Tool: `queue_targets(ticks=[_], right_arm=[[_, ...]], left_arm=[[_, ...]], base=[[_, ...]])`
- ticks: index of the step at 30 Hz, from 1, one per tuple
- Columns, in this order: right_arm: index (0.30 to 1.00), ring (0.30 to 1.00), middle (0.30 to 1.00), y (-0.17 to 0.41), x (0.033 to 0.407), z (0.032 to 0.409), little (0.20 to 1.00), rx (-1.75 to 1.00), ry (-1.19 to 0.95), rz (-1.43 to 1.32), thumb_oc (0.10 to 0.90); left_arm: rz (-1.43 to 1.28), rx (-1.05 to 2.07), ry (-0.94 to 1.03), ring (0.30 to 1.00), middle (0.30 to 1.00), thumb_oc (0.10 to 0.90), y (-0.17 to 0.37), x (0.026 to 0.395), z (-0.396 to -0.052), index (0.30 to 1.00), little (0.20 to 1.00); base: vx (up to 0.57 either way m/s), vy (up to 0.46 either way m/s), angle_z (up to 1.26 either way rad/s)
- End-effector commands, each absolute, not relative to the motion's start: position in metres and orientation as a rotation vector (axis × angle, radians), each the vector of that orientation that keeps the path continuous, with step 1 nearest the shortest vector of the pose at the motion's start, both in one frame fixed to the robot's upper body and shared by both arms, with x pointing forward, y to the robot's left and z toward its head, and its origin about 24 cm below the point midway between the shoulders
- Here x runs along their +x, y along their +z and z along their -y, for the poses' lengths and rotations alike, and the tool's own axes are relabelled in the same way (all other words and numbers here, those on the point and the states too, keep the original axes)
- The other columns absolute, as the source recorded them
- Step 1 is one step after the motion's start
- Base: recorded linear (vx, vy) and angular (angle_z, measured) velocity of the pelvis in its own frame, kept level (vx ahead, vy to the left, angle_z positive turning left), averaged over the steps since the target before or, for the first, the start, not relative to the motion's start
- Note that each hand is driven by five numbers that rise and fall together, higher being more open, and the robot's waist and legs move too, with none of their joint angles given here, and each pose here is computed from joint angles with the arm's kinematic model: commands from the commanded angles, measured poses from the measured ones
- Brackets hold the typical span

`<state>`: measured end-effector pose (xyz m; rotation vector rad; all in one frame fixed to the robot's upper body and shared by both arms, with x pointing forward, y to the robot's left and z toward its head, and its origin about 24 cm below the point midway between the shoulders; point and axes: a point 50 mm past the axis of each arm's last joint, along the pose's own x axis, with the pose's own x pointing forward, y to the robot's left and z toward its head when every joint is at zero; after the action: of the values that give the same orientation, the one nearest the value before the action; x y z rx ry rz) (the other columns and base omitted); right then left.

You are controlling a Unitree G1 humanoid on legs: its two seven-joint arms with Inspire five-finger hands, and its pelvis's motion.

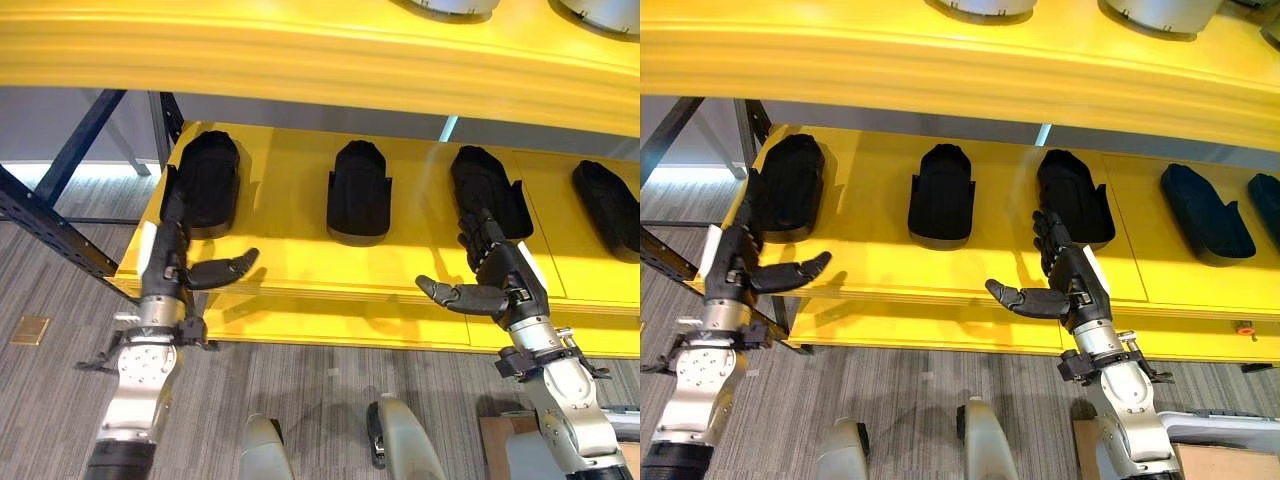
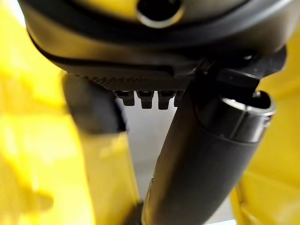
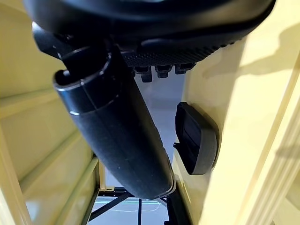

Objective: Move parts from the plastic box to the shelf.

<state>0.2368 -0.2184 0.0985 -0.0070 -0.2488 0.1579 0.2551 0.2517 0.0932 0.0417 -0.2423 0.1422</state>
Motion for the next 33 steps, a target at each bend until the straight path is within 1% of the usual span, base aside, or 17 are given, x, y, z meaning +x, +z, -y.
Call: queue_targets(ticks=[1, 3, 6, 12, 14, 17, 22, 25, 28, 33], right_arm=[[1.000, 1.000, 1.000, 0.136, 0.232, 0.210, 1.000, 0.044, 0.204, 0.480, 0.900], [1.000, 1.000, 1.000, 0.133, 0.231, 0.210, 1.000, 0.045, 0.201, 0.468, 0.900], [1.000, 1.000, 1.000, 0.119, 0.226, 0.212, 1.000, 0.072, 0.181, 0.415, 0.900], [1.000, 1.000, 1.000, 0.103, 0.216, 0.219, 1.000, 0.063, 0.165, 0.344, 0.900], [1.000, 1.000, 1.000, 0.096, 0.214, 0.217, 1.000, 0.077, 0.168, 0.315, 0.900], [1.000, 1.000, 1.000, 0.090, 0.210, 0.217, 1.000, 0.070, 0.168, 0.283, 0.900], [1.000, 1.000, 1.000, 0.091, 0.207, 0.218, 1.000, 0.057, 0.170, 0.285, 0.900], [1.000, 1.000, 1.000, 0.094, 0.207, 0.223, 1.000, 0.056, 0.132, 0.303, 0.900], [1.000, 1.000, 1.000, 0.092, 0.207, 0.226, 1.000, 0.049, 0.117, 0.295, 0.900], [1.000, 1.000, 1.000, 0.081, 0.203, 0.224, 1.000, 0.060, 0.115, 0.240, 0.900]], left_arm=[[0.466, -0.118, -0.013, 1.000, 1.000, 0.900, 0.126, 0.247, -0.229, 1.000, 1.000], [0.442, -0.141, -0.016, 1.000, 1.000, 0.900, 0.120, 0.244, -0.228, 1.000, 1.000], [0.339, -0.326, -0.009, 1.000, 1.000, 0.900, 0.091, 0.232, -0.225, 1.000, 1.000], [0.232, -0.336, -0.041, 1.000, 1.000, 0.900, 0.067, 0.215, -0.220, 1.000, 1.000], [0.172, -0.453, -0.035, 1.000, 1.000, 0.900, 0.051, 0.210, -0.212, 1.000, 1.000], [0.134, -0.482, -0.069, 1.000, 1.000, 0.900, 0.043, 0.203, -0.201, 1.000, 1.000], [0.074, -0.507, -0.063, 1.000, 1.000, 0.900, 0.029, 0.197, -0.196, 1.000, 1.000], [0.067, -0.517, -0.068, 1.000, 1.000, 0.900, 0.027, 0.198, -0.195, 1.000, 1.000], [0.049, -0.496, -0.044, 1.000, 1.000, 0.900, 0.023, 0.196, -0.199, 1.000, 1.000], [0.017, -0.477, -0.065, 1.000, 1.000, 0.900, 0.018, 0.197, -0.195, 1.000, 1.000]], base=[[0.02, -0.048, -0.04], [0.04, -0.074, -0.02], [0.08, -0.077, 0.05], [0.05, -0.048, -0.02], [0.04, -0.081, -0.02], [0.01, -0.128, -0.11], [-0.02, -0.137, -0.05], [-0.07, -0.097, 0.17], [-0.04, -0.005, 0.51], [0.01, 0.103, 0.18]])
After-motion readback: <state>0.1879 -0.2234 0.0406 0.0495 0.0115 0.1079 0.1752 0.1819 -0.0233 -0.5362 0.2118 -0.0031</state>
